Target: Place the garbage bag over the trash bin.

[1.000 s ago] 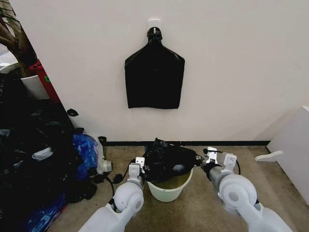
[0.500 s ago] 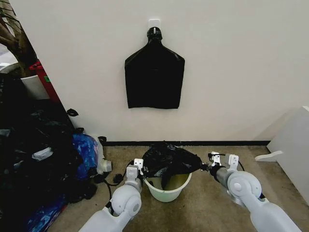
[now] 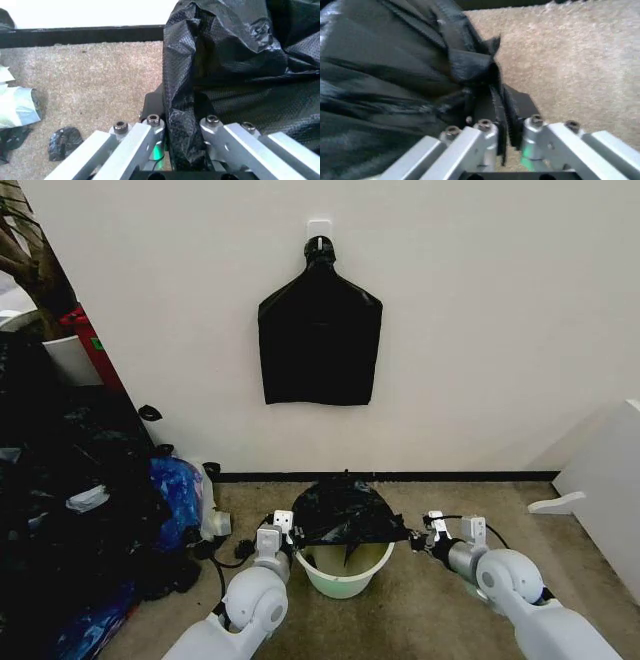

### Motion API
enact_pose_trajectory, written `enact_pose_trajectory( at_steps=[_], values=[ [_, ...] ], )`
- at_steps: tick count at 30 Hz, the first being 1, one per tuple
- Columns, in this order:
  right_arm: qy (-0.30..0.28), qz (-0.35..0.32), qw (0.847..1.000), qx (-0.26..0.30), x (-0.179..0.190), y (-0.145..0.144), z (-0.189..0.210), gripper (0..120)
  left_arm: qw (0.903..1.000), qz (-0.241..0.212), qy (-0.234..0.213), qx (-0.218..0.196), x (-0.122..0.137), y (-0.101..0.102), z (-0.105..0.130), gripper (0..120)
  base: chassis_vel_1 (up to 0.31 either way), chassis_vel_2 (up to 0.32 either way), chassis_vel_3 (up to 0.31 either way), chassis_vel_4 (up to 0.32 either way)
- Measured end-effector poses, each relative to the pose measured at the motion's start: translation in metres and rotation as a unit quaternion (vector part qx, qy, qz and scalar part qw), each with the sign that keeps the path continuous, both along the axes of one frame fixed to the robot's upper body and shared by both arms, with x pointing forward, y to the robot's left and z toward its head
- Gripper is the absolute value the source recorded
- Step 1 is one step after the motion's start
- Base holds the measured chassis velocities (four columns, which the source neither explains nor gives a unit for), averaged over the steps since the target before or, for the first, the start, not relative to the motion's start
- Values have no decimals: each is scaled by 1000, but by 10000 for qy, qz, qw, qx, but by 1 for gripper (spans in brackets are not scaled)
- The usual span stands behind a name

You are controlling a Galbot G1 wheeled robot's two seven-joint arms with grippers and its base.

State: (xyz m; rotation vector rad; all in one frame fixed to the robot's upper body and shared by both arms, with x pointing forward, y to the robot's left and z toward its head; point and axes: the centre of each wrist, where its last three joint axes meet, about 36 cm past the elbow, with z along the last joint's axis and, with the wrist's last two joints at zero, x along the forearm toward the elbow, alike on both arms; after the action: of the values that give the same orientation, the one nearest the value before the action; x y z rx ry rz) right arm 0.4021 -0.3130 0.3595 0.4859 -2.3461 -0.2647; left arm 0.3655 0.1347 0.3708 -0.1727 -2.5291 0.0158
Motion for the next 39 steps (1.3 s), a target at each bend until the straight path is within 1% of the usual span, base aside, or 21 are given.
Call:
enact_pose_trajectory(
  at_steps=[3,4,6,7,9,11,14,15,17,20,21,22,25,26,27,29,31,34,35,36,39],
  values=[
    [-135,-72,9999,-61,-1,0,18,18,10000,23,-5,2,-1,1,0,6,0,0,0,0],
    [-190,-37,9998,-108,-2,-1,26,25,10000,58,-2,-3,-1,3,-1,6,0,0,0,0],
    [-276,51,9995,-168,-2,-2,37,31,9999,151,7,-1,-3,8,-1,6,0,0,0,0],
    [-276,51,9995,-168,-2,-2,37,31,9999,151,7,-1,-3,8,-1,6,0,0,0,0],
    [-387,176,9988,-230,-4,-2,50,40,9997,236,14,8,-5,13,-2,6,0,0,0,0],
    [-530,281,9977,-307,-10,-3,65,49,9996,268,11,11,-5,15,-3,6,0,0,0,0],
    [-788,452,9952,-359,-16,1,88,61,9996,282,9,16,-5,16,-3,6,0,0,0,0],
    [-788,452,9952,-359,-16,1,88,61,9996,282,9,16,-5,16,-3,6,0,0,0,0],
    [-931,597,9934,-312,-19,8,101,68,9996,273,3,23,-6,16,-3,6,0,0,0,0],
    [-1077,992,9890,-202,-23,28,117,81,9997,242,-37,65,-5,17,-4,6,0,0,0,0],
    [-1074,1126,9876,-190,-25,32,119,87,9997,230,-54,83,-5,17,-4,6,0,0,0,0],
    [-1074,1126,9876,-190,-25,32,119,87,9997,230,-54,83,-5,17,-4,6,0,0,0,0],
    [-1014,1472,9836,-237,-28,43,116,97,9997,199,-91,116,-5,17,-4,6,0,0,0,0],
    [-994,1534,9828,-264,-28,46,113,97,9997,187,-101,123,-5,16,-5,6,0,0,0,0],
    [-966,1568,9824,-304,-28,48,109,94,9997,176,-111,131,-5,16,-5,6,0,0,0,0],
    [-942,1589,9822,-335,-28,51,106,93,9997,163,-120,141,-5,15,-5,6,0,0,0,0],
    [-908,1595,9823,-382,-27,53,99,88,9997,138,-139,158,-6,14,-5,6,0,0,0,0],
    [-850,1612,9825,-398,-28,58,91,75,9997,115,-159,174,-7,14,-4,6,0,0,0,0],
    [-850,1612,9825,-398,-28,58,91,75,9997,115,-159,174,-7,14,-4,6,0,0,0,0],
    [-837,1618,9825,-396,-28,59,89,71,9996,111,-163,179,-7,14,-4,6,0,0,0,0],
    [-809,1623,9826,-410,-27,62,84,58,9996,99,-169,180,-7,13,-4,6,0,0,0,0]
  ],
)
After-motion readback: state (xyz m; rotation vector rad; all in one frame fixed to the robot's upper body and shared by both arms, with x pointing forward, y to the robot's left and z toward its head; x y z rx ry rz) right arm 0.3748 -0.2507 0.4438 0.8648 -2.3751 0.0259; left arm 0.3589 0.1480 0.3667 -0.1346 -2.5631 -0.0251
